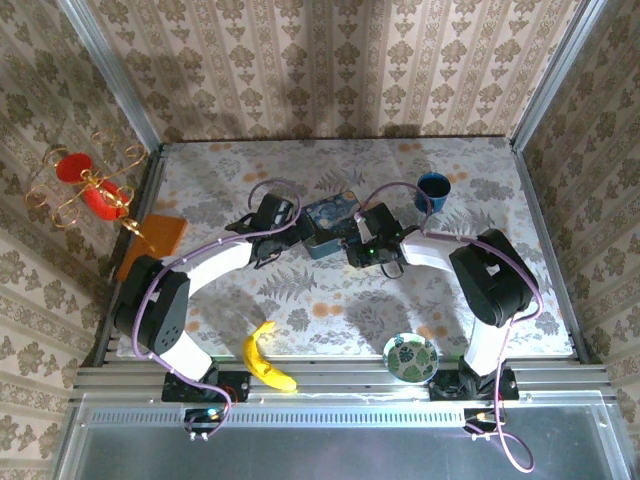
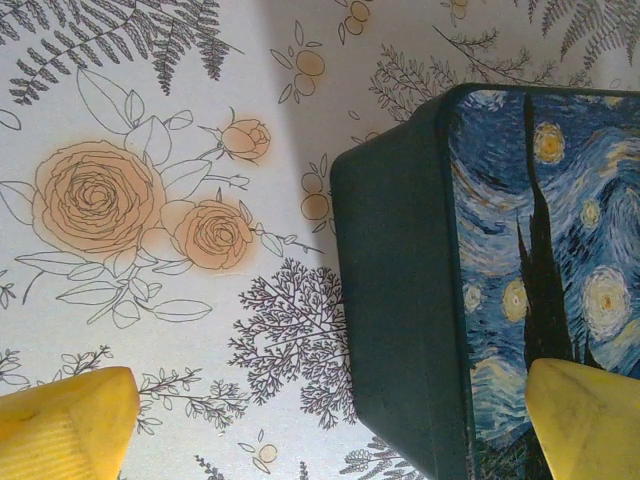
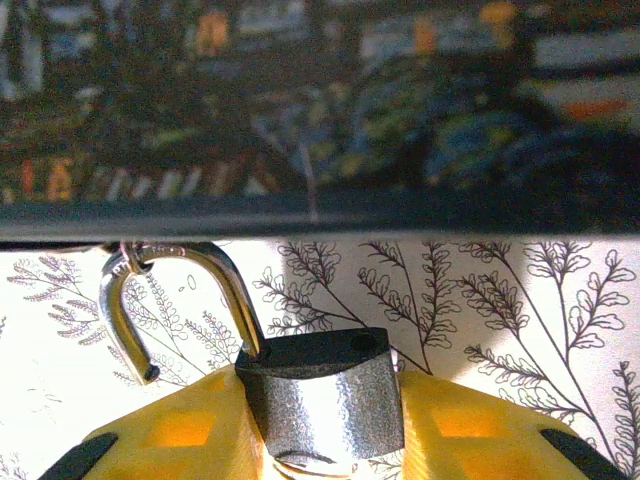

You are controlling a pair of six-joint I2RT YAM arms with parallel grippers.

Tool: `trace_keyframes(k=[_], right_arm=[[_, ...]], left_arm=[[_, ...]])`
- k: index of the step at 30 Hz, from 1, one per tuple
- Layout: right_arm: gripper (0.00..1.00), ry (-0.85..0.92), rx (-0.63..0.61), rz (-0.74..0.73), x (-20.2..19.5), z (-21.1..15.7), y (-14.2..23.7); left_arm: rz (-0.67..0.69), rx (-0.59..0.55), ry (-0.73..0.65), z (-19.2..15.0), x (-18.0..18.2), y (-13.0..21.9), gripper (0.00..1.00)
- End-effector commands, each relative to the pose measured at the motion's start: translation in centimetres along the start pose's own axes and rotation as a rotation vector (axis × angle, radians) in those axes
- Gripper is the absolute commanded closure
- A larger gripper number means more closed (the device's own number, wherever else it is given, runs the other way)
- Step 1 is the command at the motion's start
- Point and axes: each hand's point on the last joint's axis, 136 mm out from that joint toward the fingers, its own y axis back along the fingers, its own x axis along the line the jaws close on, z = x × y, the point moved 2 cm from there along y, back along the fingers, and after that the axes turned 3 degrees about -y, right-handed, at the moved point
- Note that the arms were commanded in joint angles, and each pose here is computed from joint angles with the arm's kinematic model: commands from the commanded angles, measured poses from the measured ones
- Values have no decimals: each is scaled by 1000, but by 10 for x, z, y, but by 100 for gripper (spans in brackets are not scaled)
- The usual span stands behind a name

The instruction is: Unlock the padlock with the key

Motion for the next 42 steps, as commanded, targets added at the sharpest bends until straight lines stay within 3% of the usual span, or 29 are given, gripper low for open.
trace_keyframes(k=[1, 7, 15, 29, 42], right_arm=[[90, -46, 6, 30, 6, -9, -8], [100, -163, -18, 70, 11, -11, -2], [100, -256, -13, 83, 12, -16, 0], [100, -415, -45, 130, 13, -21, 4], [100, -502, -75, 198, 18, -12, -1]], left_arm=[[6, -8, 9, 1, 3, 0, 0], [31, -27, -12, 2, 1, -4, 0], [100, -95, -98, 12, -6, -12, 0], [218, -70, -216, 10, -9, -32, 0], [236, -12, -167, -14, 10, -32, 0]])
